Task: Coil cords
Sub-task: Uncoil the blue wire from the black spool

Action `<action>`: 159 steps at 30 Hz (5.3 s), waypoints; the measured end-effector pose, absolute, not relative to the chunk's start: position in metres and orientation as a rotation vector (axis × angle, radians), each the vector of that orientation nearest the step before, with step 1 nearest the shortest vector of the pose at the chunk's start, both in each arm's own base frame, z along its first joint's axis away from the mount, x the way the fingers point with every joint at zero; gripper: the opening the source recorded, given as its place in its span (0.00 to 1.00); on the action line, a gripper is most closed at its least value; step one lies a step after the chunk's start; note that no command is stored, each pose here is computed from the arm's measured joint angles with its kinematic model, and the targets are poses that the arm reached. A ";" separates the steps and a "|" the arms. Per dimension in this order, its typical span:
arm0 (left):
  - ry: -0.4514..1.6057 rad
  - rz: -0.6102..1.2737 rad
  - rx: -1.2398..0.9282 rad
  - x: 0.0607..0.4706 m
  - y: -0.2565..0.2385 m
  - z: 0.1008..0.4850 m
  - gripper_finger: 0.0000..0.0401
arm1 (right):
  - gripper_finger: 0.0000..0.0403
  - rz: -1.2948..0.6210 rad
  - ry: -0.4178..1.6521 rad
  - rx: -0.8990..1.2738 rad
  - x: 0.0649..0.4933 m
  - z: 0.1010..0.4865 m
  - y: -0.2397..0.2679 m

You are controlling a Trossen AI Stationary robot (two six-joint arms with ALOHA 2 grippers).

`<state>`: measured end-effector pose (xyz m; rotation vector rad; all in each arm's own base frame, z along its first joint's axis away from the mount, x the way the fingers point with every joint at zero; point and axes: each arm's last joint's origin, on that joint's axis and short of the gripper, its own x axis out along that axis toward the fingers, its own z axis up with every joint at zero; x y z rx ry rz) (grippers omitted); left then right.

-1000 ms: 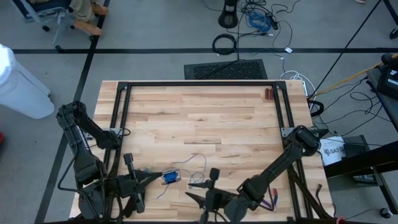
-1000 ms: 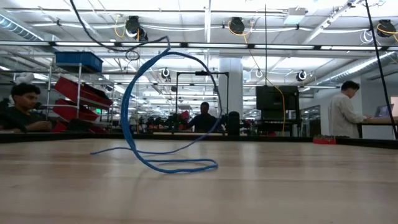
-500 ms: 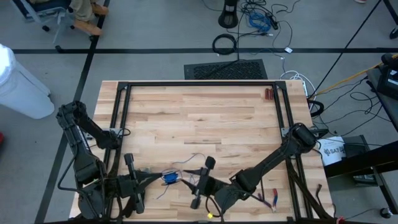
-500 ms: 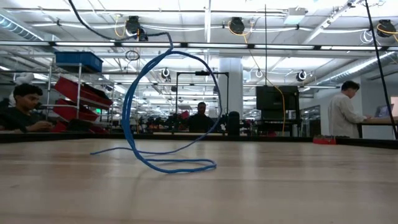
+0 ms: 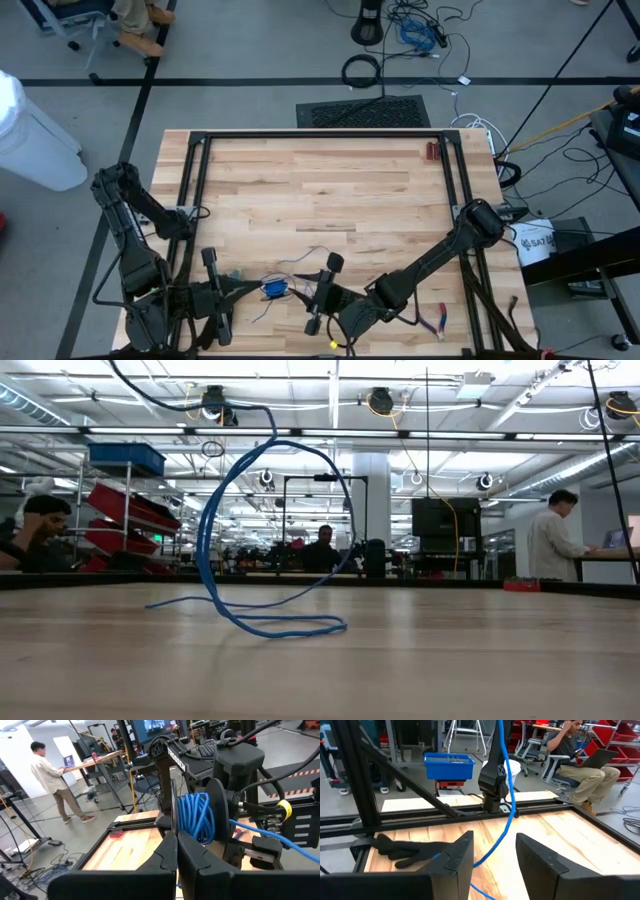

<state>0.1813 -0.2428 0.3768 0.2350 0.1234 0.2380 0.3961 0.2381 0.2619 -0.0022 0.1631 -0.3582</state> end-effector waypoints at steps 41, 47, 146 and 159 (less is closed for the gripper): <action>0.184 0.327 0.313 0.206 -0.233 0.360 0.00 | 0.00 -0.163 0.005 0.007 0.364 0.289 0.288; 0.186 0.324 0.317 0.205 -0.233 0.359 0.00 | 0.00 -0.182 -0.052 -0.025 0.349 0.309 0.294; 0.141 0.424 0.275 0.202 -0.233 0.363 0.00 | 0.28 -0.343 0.166 -0.025 0.380 0.273 0.251; 0.142 0.424 0.278 0.202 -0.233 0.363 0.00 | 0.01 -0.322 0.169 -0.048 0.374 0.273 0.259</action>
